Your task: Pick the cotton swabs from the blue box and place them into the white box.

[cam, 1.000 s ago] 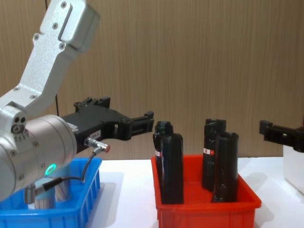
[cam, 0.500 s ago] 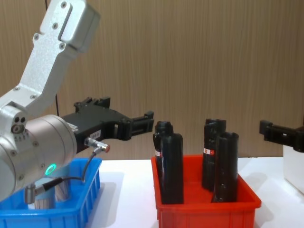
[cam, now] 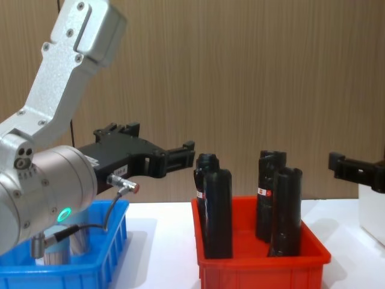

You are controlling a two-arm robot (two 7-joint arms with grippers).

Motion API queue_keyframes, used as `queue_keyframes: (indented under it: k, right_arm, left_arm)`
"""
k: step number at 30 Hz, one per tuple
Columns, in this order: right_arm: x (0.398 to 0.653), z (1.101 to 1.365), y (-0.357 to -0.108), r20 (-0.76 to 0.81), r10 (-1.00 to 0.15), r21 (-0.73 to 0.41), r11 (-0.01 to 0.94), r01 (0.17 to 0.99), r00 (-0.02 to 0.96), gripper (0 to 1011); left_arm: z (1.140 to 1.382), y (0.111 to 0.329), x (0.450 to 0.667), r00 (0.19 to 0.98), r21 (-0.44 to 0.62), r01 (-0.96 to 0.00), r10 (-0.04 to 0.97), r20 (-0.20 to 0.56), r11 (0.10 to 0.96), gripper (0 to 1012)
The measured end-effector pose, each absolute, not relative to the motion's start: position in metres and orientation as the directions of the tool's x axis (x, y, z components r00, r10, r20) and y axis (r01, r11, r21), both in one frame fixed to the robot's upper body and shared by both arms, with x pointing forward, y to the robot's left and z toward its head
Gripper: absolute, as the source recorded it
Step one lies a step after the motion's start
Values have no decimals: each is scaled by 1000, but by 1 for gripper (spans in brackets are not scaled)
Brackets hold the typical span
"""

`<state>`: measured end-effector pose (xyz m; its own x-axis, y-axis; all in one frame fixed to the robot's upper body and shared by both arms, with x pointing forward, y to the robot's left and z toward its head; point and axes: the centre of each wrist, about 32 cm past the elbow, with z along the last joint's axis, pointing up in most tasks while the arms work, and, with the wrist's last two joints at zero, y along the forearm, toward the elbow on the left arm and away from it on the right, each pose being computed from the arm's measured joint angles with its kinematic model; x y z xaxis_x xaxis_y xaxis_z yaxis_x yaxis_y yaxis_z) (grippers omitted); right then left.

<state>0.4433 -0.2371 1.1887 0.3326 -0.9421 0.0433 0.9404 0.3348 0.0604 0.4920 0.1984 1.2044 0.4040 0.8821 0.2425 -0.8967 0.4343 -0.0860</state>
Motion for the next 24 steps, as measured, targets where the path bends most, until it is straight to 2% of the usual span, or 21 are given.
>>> queue_keyframes:
  k: [24]
  right_arm:
    - [443, 1189, -237, 43, -942, 60, 335, 940, 333, 1002]
  left_arm:
    - [1205, 198, 489, 385, -73, -910, 896, 222, 409, 1004]
